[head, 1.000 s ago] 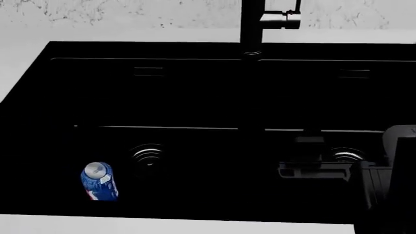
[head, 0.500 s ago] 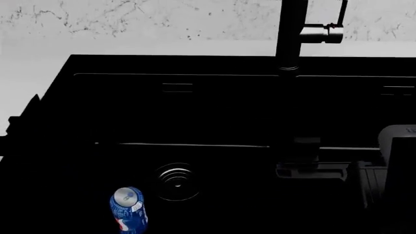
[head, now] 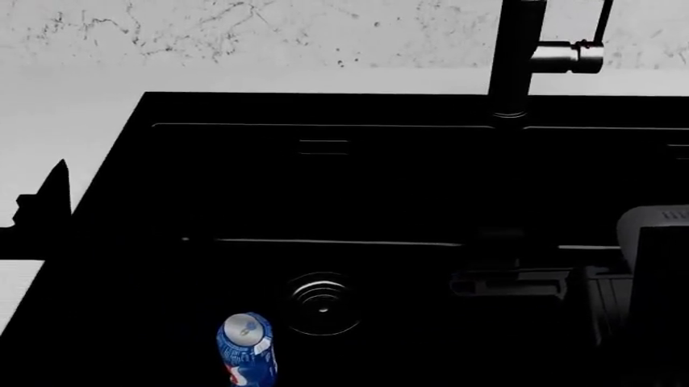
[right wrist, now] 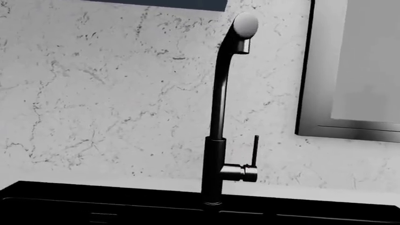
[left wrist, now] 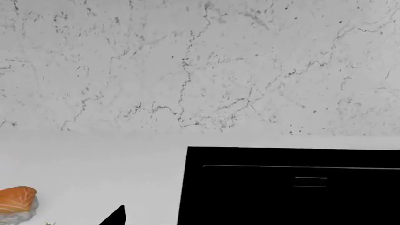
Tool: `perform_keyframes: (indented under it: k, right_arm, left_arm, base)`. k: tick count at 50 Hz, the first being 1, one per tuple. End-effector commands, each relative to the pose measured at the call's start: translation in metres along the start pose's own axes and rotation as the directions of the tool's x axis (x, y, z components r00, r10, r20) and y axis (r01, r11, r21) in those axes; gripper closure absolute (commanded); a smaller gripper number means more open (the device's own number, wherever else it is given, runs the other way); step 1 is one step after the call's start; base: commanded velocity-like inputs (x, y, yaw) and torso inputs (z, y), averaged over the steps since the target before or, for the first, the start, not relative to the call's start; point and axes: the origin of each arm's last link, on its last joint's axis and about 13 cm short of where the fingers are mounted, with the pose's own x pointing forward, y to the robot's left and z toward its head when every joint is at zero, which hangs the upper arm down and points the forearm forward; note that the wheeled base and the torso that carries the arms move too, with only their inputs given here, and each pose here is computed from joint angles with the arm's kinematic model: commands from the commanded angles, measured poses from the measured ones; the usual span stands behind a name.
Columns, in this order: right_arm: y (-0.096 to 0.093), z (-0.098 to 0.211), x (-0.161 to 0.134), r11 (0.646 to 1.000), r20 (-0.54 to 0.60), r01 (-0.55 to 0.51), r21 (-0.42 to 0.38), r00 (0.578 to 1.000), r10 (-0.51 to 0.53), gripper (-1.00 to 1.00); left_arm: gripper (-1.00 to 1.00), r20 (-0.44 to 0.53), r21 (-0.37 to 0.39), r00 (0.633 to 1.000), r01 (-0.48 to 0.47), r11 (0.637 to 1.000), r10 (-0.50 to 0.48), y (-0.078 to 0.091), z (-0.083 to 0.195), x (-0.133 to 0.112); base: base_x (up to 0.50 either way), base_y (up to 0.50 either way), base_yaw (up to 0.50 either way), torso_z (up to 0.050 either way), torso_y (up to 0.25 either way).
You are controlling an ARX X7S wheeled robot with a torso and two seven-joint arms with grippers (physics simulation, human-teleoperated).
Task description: Pick the fish from the counter and place it in the sink
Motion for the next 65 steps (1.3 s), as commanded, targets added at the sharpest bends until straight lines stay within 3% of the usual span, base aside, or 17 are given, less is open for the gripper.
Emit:
perform_keyframes:
  k: [1, 11, 15, 27, 47, 65]
  right_arm:
    - [-0.001, 0.0, -0.001, 1.0, 0.009, 0.005, 0.025, 1.0, -0.005, -1.0]
    - [-0.001, -0.003, 0.001, 0.999, 0.008, 0.008, 0.04, 1.0, -0.008, -1.0]
    - [-0.001, -0.008, 0.001, 0.999, -0.003, 0.003, 0.043, 1.0, -0.003, -1.0]
    - [-0.005, -0.013, -0.001, 0.998, -0.017, 0.013, 0.058, 1.0, -0.012, -1.0]
    - [-0.002, -0.013, 0.0, 0.998, -0.011, -0.002, 0.067, 1.0, 0.003, -1.0]
    - [0.0, -0.017, 0.001, 0.997, -0.019, -0.011, 0.071, 1.0, 0.012, -1.0]
  left_arm:
    - [-1.0, -0.002, -0.005, 1.0, -0.002, 1.0, 0.002, 0.0, -0.001, -0.001]
    - [-1.0, -0.016, -0.002, 0.997, -0.08, 0.997, 0.08, 0.007, 0.016, -0.011]
    - [-1.0, -0.053, 0.059, 0.988, -0.139, 0.989, 0.142, 0.016, 0.029, -0.015]
    - [-1.0, -0.108, 0.134, 0.963, -0.232, 0.964, 0.247, 0.034, 0.048, -0.015]
    - [-1.0, -0.196, 0.062, 0.925, -0.319, 0.946, 0.325, 0.064, 0.044, 0.024]
    - [-1.0, -0.326, 0.041, 0.878, -0.358, 0.933, 0.351, 0.079, 0.015, 0.047]
  base:
    - [0.0, 0.0, 0.0, 0.0, 0.0]
    - [0.0, 0.0, 0.0, 0.0, 0.0]
    - [0.0, 0.0, 0.0, 0.0, 0.0]
    - [0.0, 0.0, 0.0, 0.0, 0.0]
    - [0.0, 0.0, 0.0, 0.0, 0.0]
    - [0.0, 0.0, 0.0, 0.0, 0.0]
